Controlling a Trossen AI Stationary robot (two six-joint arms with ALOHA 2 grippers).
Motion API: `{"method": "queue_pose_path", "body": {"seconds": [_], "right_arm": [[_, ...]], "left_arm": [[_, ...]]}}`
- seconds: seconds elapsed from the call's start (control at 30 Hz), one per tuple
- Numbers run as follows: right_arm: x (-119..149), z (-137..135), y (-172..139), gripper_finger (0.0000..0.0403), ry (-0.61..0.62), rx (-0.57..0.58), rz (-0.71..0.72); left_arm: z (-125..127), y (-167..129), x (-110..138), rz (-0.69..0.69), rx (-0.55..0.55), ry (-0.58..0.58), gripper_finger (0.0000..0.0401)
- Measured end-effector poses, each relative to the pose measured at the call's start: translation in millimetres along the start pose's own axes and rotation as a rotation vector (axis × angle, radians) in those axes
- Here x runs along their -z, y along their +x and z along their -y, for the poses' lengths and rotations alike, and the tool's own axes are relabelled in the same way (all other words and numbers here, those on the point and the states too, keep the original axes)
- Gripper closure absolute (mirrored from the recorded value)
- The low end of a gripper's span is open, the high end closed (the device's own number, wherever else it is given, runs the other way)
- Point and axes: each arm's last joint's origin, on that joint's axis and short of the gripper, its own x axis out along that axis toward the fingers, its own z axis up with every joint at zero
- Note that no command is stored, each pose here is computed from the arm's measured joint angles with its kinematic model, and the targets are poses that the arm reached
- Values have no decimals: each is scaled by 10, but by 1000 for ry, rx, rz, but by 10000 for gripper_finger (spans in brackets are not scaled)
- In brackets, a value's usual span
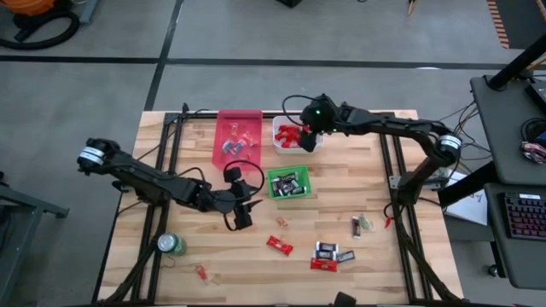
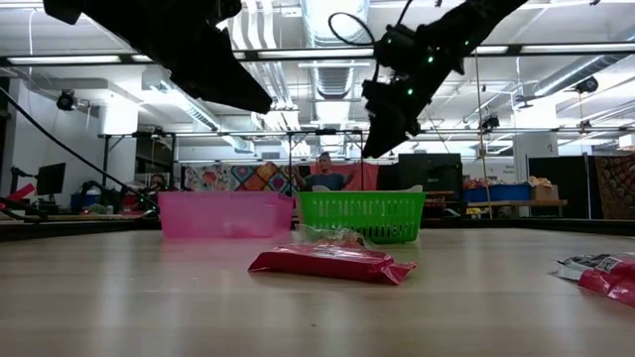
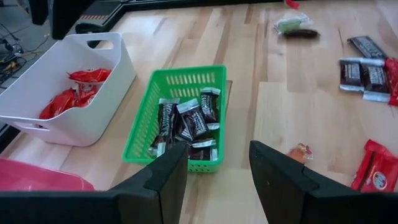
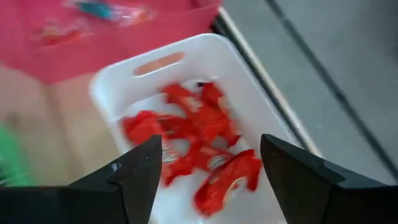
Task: Sort candy
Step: Put the orange candy into the red bin
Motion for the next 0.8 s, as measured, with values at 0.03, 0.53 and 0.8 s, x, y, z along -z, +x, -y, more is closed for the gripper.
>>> {"method": "queue_pose_path", "body": {"seconds": [0.03, 0.53, 0.8], "right_arm": [[-1, -15, -50, 141, 13, -29, 1], [413, -699, -579, 144, 44, -341, 5], [496, -1127, -834, 143, -22, -469, 26]], "left_arm": [[9, 19, 13, -4, -1, 12, 245], [366, 411, 244, 5, 237, 197, 245], [560, 759, 394, -55, 245, 261, 245]]}}
